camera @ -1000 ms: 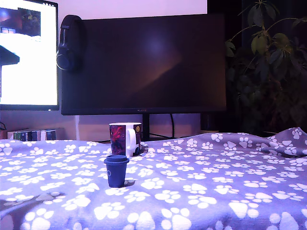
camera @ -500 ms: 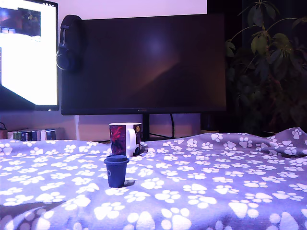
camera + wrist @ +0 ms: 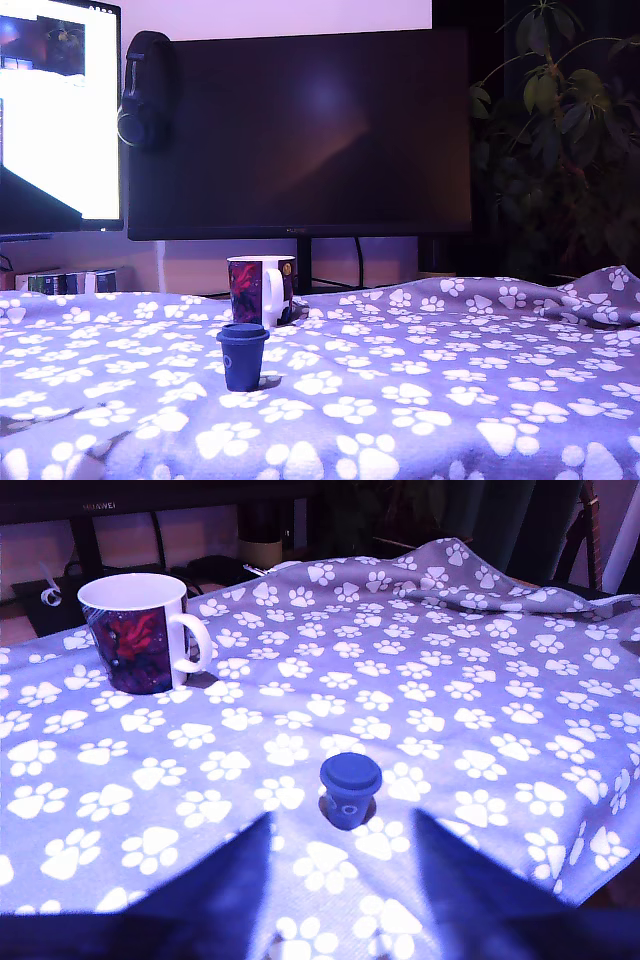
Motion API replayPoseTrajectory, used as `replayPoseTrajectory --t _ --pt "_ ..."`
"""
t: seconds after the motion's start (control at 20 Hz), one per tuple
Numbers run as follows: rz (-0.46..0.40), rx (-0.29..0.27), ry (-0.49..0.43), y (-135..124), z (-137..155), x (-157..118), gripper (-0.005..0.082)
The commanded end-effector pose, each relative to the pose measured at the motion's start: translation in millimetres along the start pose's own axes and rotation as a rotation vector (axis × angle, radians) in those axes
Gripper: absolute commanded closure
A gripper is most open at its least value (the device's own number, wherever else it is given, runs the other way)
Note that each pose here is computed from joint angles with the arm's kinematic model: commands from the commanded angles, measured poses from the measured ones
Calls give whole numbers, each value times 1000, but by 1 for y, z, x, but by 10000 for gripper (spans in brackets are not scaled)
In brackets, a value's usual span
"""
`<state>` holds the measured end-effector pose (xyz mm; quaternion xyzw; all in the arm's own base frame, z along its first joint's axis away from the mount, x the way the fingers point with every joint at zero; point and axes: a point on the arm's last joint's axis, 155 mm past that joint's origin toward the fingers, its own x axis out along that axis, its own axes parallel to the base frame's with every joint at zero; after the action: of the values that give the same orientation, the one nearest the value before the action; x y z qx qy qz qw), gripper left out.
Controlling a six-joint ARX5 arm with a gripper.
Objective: Pick up the coffee capsules on the table and drop them inside the coffee cup
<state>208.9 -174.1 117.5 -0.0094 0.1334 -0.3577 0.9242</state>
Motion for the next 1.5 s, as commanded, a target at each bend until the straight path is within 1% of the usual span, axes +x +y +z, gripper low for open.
replayPoseTrajectory --t 0.0,0.2,0.9,1.3,1.4,1.45 --pt "0 -6 20 1 -7 2 67" --pt "-2 -10 46 1 -13 5 67" --pt "-31 31 26 1 -13 35 67" --pt "-61 26 50 0 -32 57 67" --pt "-64 22 68 1 -41 63 67" --pt "-78 21 73 -1 -43 66 67"
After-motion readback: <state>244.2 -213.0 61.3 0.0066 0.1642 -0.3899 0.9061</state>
